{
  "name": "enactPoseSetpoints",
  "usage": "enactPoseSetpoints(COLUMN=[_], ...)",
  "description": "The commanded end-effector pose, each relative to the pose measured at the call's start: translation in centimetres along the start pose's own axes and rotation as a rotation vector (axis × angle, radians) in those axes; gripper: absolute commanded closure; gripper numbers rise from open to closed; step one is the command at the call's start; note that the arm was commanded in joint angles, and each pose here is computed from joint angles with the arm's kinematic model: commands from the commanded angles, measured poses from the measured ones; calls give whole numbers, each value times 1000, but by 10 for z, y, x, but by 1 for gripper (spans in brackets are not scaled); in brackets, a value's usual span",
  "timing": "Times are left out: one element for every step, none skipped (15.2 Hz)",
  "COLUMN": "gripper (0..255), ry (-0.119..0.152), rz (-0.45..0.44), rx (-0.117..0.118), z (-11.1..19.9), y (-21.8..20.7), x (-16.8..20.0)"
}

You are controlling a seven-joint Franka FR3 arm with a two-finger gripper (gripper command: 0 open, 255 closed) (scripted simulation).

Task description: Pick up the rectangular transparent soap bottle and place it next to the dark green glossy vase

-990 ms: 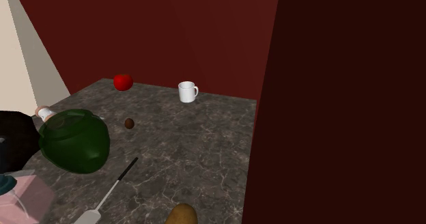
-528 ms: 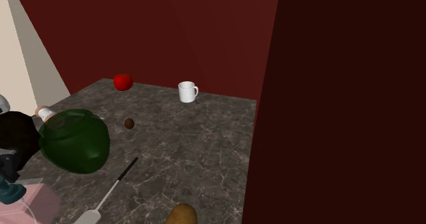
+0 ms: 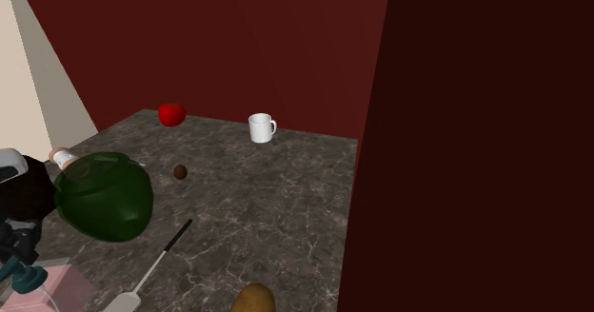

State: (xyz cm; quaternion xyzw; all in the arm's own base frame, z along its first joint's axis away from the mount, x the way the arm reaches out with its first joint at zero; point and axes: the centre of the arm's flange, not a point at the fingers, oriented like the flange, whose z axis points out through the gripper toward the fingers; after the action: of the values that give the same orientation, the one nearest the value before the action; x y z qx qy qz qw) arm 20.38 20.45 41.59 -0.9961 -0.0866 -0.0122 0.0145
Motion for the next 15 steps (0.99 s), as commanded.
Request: enactPoseSetpoints(gripper=[255, 255, 255, 255, 255, 0, 0, 0, 0, 0, 0, 0, 0, 0, 0], ry=[0, 0, 0, 0, 0, 0, 0, 0, 0, 0, 0, 0, 0, 0, 0], rz=[0, 0, 0, 0, 0, 0, 0, 0, 0, 0, 0, 0, 0, 0, 0], rx=[0, 0, 0, 0, 0, 0, 0, 0, 0, 0, 0, 0, 0, 0, 0], z=[1, 1, 1, 1, 1, 1, 1, 1, 1, 1, 1, -12, -25, -38, -49], y=[0, 0, 0, 0, 0, 0, 0, 0, 0, 0, 0, 0, 0, 0, 0], x=[0, 0, 0, 0, 0, 0, 0, 0, 0, 0, 0, 0, 0, 0, 0])
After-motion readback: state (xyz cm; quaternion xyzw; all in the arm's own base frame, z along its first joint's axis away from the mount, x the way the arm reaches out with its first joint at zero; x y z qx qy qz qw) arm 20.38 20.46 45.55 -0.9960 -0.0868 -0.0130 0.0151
